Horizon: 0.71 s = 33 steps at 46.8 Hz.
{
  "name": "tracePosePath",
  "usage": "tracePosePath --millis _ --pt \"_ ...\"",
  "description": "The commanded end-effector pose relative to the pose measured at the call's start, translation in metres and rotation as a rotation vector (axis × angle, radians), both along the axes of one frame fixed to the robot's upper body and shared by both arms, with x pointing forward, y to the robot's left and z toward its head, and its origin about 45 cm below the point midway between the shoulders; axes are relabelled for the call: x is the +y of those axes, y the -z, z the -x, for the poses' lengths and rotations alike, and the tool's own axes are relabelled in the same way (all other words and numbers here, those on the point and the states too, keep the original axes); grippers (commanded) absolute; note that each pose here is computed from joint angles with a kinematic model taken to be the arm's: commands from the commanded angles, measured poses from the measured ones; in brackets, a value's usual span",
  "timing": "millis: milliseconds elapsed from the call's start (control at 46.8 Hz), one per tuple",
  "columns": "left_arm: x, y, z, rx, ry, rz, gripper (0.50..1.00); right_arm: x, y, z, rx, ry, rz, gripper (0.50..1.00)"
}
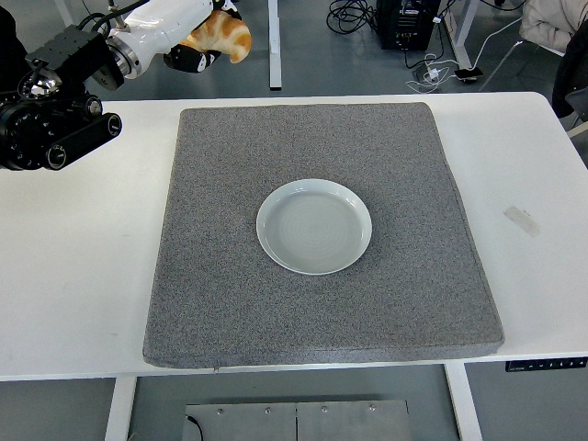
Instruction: Place the bread on the plate
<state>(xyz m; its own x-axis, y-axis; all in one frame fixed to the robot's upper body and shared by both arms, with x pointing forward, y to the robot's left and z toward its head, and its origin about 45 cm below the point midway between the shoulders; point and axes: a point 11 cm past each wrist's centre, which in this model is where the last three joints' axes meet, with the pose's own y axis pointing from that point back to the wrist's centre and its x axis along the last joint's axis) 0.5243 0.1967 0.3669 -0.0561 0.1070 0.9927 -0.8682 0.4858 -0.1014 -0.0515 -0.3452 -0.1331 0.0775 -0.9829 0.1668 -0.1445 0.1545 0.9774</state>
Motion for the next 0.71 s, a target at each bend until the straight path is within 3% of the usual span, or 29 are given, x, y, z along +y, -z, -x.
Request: tracePosePath --millis 0,684 --pt "-0.001 -0.003 -0.001 0.002 0.002 0.007 0.500 0.000 0.000 0.000 0.000 0.000 0.000 1.000" --pt "-0.016 -0.018 0.000 0.012 0.047 0.019 0.500 0.000 0.000 0.000 0.000 0.000 0.000 1.000"
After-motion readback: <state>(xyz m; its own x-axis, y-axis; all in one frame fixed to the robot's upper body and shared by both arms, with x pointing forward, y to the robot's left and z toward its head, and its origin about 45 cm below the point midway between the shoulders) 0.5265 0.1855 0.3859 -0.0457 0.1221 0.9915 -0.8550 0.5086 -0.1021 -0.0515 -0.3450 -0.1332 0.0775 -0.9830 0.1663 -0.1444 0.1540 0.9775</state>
